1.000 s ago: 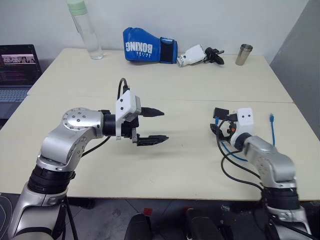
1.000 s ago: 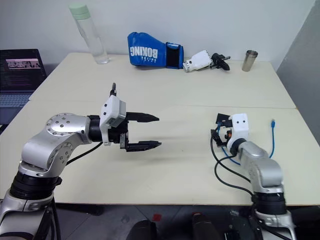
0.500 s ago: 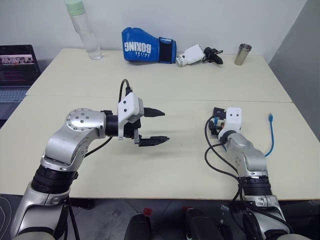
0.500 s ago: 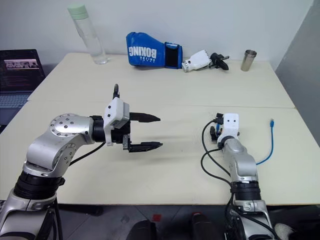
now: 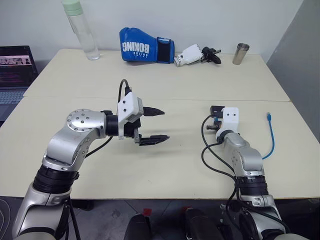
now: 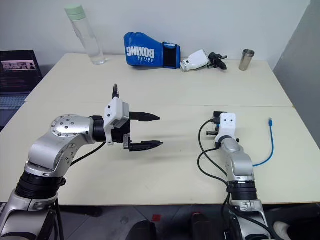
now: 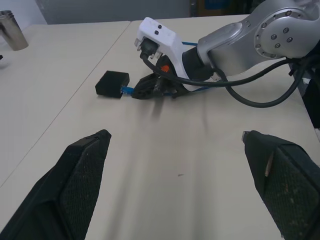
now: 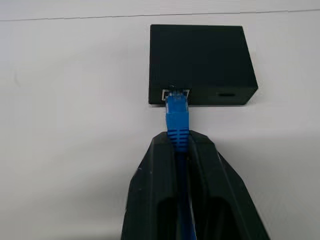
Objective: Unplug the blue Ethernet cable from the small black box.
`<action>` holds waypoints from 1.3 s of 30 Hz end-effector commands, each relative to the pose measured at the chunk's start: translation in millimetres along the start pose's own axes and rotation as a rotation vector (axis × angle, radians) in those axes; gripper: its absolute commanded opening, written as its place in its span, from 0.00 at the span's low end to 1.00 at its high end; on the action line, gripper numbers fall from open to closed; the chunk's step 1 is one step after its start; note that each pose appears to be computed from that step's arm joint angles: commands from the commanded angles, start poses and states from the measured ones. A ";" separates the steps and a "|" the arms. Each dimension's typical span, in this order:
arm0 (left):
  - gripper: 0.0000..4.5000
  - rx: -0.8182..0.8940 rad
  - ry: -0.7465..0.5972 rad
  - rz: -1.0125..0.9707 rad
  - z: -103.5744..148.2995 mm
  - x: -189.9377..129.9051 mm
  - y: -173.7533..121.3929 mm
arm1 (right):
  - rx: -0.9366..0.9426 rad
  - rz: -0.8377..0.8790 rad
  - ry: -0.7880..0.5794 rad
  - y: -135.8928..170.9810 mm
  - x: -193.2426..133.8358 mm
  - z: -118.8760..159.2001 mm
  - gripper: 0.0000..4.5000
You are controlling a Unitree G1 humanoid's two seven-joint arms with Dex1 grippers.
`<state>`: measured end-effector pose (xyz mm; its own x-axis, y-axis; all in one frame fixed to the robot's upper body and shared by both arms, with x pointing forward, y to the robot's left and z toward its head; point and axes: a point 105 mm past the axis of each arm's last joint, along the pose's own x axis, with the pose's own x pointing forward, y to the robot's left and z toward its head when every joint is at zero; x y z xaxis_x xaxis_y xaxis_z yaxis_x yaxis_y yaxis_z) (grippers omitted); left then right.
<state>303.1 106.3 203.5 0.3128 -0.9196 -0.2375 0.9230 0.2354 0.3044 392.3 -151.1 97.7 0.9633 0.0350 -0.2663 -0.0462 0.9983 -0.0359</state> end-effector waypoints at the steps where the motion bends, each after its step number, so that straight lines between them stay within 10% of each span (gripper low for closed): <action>1: 1.00 0.009 -0.027 0.064 5.5 -6.8 10.2 | -0.140 0.077 -0.108 5.2 -5.9 19.3 0.01; 8: 1.00 -0.195 -0.093 0.141 5.0 -20.8 30.9 | -1.024 0.405 -0.500 48.7 -44.7 53.4 0.01; 13: 1.00 -0.366 -0.143 0.119 8.6 -33.9 35.9 | -1.325 0.547 -0.716 64.3 -64.3 71.1 0.01; 31: 1.00 -0.440 -0.152 0.073 13.1 -29.9 35.2 | -1.358 0.796 -0.993 119.4 -99.2 94.8 0.01; 39: 0.66 -0.469 -0.149 0.035 8.9 -30.4 29.9 | -1.337 0.798 -1.016 124.2 -101.4 98.8 0.01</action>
<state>322.1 137.7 220.4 0.3587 -0.9273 -0.1073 0.9139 0.3723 -0.1617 319.8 -27.3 192.4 0.3761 0.9227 -0.0845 -0.2368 0.0076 -0.9715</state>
